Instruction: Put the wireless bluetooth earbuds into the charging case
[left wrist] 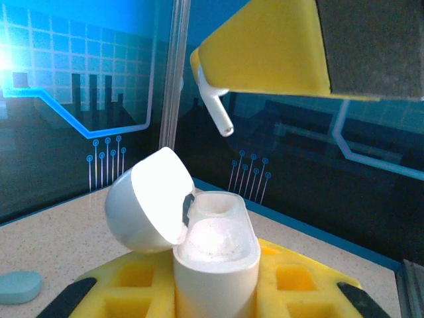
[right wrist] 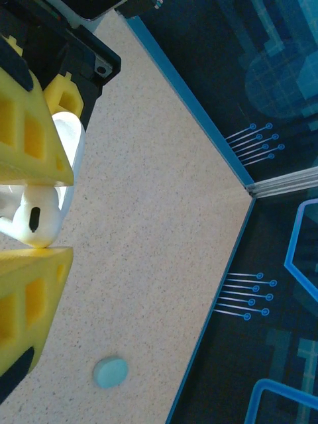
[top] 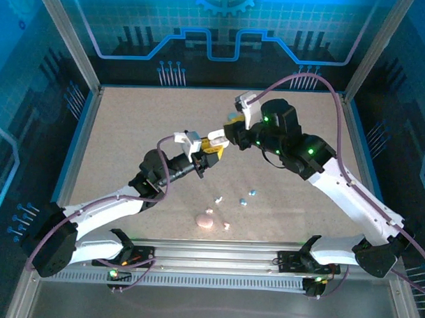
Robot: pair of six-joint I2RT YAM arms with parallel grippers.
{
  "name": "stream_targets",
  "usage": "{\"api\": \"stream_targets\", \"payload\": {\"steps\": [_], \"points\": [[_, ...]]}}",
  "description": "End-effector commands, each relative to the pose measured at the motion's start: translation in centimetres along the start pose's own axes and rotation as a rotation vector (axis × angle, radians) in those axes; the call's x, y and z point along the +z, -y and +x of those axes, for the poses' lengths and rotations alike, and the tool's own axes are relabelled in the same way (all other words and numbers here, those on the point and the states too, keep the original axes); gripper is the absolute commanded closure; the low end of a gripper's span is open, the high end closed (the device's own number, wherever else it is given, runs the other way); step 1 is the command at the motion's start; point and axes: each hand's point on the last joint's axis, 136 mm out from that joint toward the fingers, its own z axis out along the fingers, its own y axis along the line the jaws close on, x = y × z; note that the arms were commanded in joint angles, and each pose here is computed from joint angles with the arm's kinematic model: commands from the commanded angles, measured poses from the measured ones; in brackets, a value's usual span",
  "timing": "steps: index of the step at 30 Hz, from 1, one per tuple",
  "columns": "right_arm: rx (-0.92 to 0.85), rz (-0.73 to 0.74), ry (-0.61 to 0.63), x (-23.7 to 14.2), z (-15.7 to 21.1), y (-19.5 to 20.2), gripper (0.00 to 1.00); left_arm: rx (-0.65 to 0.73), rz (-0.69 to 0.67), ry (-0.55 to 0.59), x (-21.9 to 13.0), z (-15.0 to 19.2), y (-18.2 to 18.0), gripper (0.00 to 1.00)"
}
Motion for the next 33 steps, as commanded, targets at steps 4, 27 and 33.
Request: {"api": "stream_targets", "payload": {"steps": [4,27,33], "points": [[-0.025,-0.028,0.036,0.0,-0.3,-0.8,0.71,-0.02,-0.002,0.104,0.3,-3.5,0.5,0.78],[-0.011,-0.063,0.031,1.2,0.7,-1.3,0.72,-0.044,-0.005,0.15,0.1,-4.7,0.6,0.78],[-0.02,-0.065,0.013,1.4,1.4,-1.2,0.72,-0.048,0.0,0.165,0.1,-5.1,0.7,0.78]]}}
